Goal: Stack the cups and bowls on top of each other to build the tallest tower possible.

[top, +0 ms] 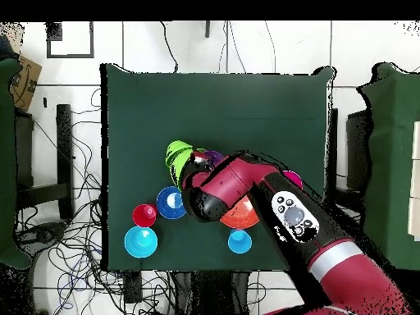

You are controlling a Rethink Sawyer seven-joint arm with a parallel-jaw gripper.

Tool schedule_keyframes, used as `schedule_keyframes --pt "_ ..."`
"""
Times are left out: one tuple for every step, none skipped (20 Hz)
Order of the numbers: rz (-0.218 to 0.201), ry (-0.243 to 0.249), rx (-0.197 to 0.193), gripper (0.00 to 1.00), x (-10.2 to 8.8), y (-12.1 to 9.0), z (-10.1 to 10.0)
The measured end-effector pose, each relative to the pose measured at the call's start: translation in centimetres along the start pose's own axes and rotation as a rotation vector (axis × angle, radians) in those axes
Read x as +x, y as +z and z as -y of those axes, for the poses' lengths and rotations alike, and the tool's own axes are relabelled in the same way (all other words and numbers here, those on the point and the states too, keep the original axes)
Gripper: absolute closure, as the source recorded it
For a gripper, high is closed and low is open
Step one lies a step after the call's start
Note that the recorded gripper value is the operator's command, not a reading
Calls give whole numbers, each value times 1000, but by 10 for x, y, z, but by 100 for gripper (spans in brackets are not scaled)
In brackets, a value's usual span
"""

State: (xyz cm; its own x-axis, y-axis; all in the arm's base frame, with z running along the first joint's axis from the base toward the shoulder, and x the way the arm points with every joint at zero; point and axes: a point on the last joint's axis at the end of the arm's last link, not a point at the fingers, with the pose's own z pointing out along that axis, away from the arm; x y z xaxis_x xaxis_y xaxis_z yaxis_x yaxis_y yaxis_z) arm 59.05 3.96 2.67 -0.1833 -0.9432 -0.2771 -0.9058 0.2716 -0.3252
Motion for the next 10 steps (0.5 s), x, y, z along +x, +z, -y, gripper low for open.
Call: schedule_keyframes --pt "-1 -1 0 0 0 0 0" --pt "-1 -1 0 0 -1 0 0" --pt "-3 -3 0 0 -1 1 0" --pt "-4 -5 1 0 -2 1 0" --pt "-5 -7 1 0 -2 2 0" --pt "-6 -9 1 0 -3 2 0" --pt "-8 -13 2 0 -5 3 0" --pt "-10 -17 2 0 -7 4 0" --pt "-13 -31 5 100 -14 7 0" --pt "-13 -33 7 100 -15 7 1"
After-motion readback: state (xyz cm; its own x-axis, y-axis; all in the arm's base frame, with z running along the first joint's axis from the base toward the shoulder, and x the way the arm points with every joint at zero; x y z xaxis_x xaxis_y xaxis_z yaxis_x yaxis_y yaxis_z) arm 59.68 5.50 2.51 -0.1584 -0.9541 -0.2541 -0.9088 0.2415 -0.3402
